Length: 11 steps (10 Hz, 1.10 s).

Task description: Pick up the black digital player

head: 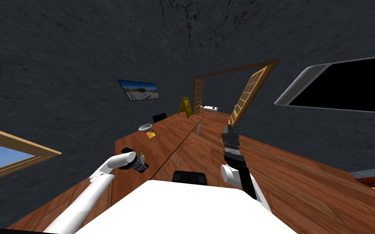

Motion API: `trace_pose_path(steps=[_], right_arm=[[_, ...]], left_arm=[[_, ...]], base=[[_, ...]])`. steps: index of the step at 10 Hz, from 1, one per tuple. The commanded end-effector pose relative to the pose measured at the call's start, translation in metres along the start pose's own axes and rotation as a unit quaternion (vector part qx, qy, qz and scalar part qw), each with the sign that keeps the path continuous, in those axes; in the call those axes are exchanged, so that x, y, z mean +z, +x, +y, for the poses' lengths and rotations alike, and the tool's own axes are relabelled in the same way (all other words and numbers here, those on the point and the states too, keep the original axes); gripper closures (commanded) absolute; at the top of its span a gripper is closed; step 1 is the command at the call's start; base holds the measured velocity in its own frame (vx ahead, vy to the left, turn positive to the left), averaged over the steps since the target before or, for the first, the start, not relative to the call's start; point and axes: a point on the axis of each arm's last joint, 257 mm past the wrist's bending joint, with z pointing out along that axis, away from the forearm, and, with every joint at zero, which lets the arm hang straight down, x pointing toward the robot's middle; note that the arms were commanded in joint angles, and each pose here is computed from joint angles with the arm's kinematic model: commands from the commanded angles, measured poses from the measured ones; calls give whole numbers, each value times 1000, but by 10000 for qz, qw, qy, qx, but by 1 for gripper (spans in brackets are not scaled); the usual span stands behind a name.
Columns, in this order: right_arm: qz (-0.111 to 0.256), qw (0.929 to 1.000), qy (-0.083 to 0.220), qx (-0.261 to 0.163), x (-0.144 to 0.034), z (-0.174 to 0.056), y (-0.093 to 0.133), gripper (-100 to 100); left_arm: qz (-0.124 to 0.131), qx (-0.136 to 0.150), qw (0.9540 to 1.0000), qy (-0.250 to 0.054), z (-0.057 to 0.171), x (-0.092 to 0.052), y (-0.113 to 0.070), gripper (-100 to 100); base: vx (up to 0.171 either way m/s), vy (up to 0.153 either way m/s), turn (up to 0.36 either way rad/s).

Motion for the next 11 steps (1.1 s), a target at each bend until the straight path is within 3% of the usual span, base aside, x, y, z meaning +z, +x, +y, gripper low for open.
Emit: trace_pose_path(steps=[1,4,7,8,9,11], right_arm=[[0,10000,0,0,0,0,0,0],[0,10000,0,0,0,0,0,0],[0,10000,0,0,0,0,0,0],[0,10000,0,0,0,0,0,0],[0,10000,0,0,0,0,0,0],[0,10000,-1,1,0,0,0,0]], left_arm=[[-185,-194,9993,-247,7,0,-16,-100],[-426,-465,9964,-572,14,-3,-35,-100],[-487,-535,9952,-654,16,-4,-40,-100],[-498,-544,9950,-670,17,-5,-40,0],[-407,-631,9953,-604,3,-4,-41,-100],[-525,-778,9930,-720,9,2,-54,-100]], base=[[19,2,-72],[19,2,-55],[8,-1,-26],[0,0,0],[-91,11,-335],[-91,4,-138]])
